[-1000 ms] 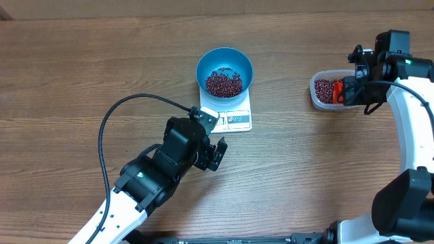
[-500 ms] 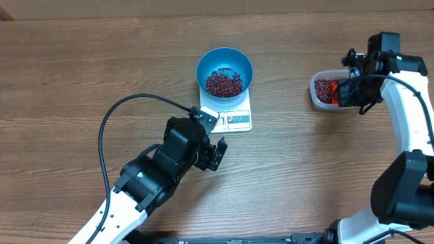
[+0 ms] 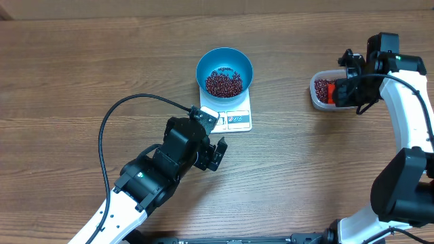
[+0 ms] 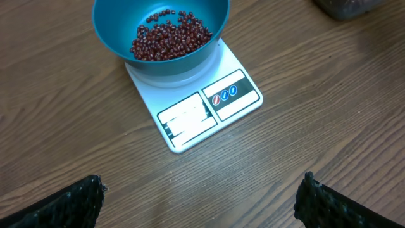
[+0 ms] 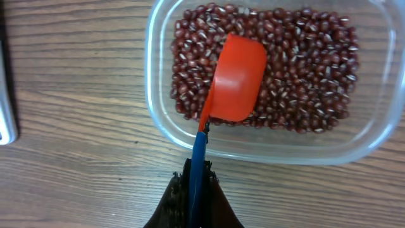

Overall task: Scoop item into bowl and weigh 150g on scale
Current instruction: 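Push the red scoop down into the beans with the right gripper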

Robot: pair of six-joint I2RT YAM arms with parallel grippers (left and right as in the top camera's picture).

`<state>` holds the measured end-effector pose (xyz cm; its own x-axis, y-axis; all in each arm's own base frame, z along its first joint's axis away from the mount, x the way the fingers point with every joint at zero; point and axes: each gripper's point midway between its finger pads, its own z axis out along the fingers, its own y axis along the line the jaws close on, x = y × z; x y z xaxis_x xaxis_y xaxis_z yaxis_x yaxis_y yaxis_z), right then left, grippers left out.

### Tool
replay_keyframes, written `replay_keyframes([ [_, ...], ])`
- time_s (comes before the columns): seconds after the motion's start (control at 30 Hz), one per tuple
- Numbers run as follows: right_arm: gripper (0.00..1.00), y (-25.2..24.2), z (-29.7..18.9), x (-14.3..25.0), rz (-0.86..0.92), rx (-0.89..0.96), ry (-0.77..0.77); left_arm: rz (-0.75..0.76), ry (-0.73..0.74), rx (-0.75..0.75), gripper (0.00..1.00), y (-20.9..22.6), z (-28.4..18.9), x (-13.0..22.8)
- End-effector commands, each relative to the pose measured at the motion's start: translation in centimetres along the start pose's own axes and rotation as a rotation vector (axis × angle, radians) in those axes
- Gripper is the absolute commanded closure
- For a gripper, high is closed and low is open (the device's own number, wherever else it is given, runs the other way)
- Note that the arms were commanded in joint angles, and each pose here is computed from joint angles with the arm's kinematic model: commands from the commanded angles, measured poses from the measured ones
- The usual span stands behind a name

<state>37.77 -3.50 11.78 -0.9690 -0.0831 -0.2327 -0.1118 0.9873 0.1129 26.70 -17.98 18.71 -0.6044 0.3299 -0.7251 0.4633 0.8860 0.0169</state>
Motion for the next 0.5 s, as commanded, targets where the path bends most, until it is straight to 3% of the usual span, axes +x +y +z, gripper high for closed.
replay_keyframes([
  [0.0,0.96,1.0,0.6,0.2,-0.016,-0.062,0.011,0.014,0.009,0.008,0.00,-0.1,0.2,0.2],
  [0.47,0.96,2.1,0.6,-0.4,-0.022,-0.135,-0.021,0.014,0.009,0.008,0.00,-0.1,0.2,0.2],
])
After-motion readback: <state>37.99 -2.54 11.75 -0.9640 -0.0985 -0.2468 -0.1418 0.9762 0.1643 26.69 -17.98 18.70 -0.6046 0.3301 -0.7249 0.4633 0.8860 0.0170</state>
